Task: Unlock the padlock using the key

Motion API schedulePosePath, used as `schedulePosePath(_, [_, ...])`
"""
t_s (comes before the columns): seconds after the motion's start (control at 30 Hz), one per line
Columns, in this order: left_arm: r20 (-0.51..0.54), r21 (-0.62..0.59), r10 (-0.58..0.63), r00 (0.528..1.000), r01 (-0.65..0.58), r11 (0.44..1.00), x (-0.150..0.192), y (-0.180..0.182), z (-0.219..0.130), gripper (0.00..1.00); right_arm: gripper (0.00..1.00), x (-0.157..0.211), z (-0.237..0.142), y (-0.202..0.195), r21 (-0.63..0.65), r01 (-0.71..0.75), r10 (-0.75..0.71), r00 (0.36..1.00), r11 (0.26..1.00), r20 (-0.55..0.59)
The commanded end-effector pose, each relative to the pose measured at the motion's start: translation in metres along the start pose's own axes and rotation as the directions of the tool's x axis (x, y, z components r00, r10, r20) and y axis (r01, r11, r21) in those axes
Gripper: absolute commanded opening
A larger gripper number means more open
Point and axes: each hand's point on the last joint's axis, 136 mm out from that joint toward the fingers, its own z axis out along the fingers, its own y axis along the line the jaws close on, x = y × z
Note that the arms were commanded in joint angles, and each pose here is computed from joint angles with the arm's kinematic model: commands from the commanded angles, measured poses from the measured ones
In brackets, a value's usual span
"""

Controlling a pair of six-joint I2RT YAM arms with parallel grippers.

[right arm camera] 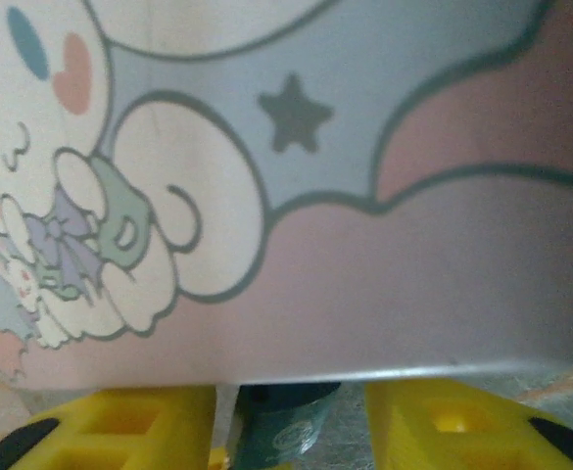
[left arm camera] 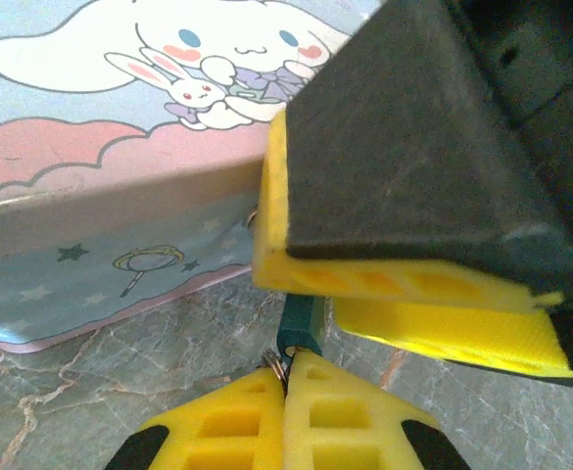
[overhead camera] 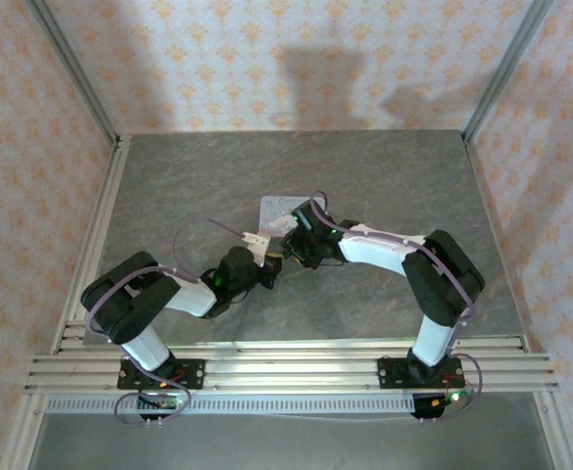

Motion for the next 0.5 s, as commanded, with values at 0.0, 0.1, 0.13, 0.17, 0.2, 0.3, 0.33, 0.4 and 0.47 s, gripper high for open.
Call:
schedulePosePath(0.0, [0.047, 0.011, -0.001, 0.999, 0.000, 1.000, -0.015, -0.008, -0.006, 0.00, 0.41, 0.005, 0.003, -0.010, 0.062, 0.035, -0.035, 0.999, 0.997, 0.007])
schedulePosePath(0.1, [0.056, 0.009, 0.012, 0.998, -0.012, 1.000, -0.021, -0.011, -0.008, 0.00, 0.33, 0.004, 0.001, -0.011, 0.083, 0.055, -0.058, 0.998, 0.995, 0.032])
schedulePosePath(0.13, [0.055, 0.007, 0.024, 0.998, -0.024, 1.000, -0.022, -0.013, -0.009, 0.00, 0.29, 0.004, 0.001, -0.011, 0.086, 0.059, -0.063, 0.997, 0.995, 0.037])
schedulePosePath(0.17, [0.049, 0.002, 0.040, 0.998, -0.040, 0.999, -0.022, -0.013, -0.009, 0.00, 0.24, 0.004, 0.000, -0.011, 0.086, 0.062, -0.066, 0.997, 0.994, 0.042])
schedulePosePath(0.2, [0.042, -0.002, 0.055, 0.998, -0.055, 0.998, -0.021, -0.014, -0.010, 0.00, 0.17, 0.003, -0.001, -0.010, 0.085, 0.064, -0.068, 0.997, 0.994, 0.047])
schedulePosePath(0.3, [0.034, -0.014, 0.075, 0.997, -0.074, 0.997, -0.018, -0.012, -0.011, 0.00, 0.04, 0.002, -0.005, -0.009, 0.084, 0.072, -0.077, 0.995, 0.994, 0.062])
schedulePosePath(0.33, [0.033, -0.016, 0.077, 0.997, -0.076, 0.997, -0.018, -0.012, -0.011, 0.00, 0.01, 0.001, -0.006, -0.009, 0.083, 0.073, -0.078, 0.995, 0.994, 0.065])
schedulePosePath(0.4, [0.028, -0.014, 0.085, 0.996, -0.084, 0.996, -0.018, -0.013, -0.012, 0.00, 0.00, 0.001, -0.008, -0.009, 0.083, 0.074, -0.080, 0.994, 0.994, 0.071])
schedulePosePath(0.47, [0.030, -0.016, 0.089, 0.996, -0.089, 0.996, -0.019, -0.015, -0.013, 0.00, 0.00, 0.000, -0.011, -0.007, 0.077, 0.078, -0.084, 0.994, 0.994, 0.076])
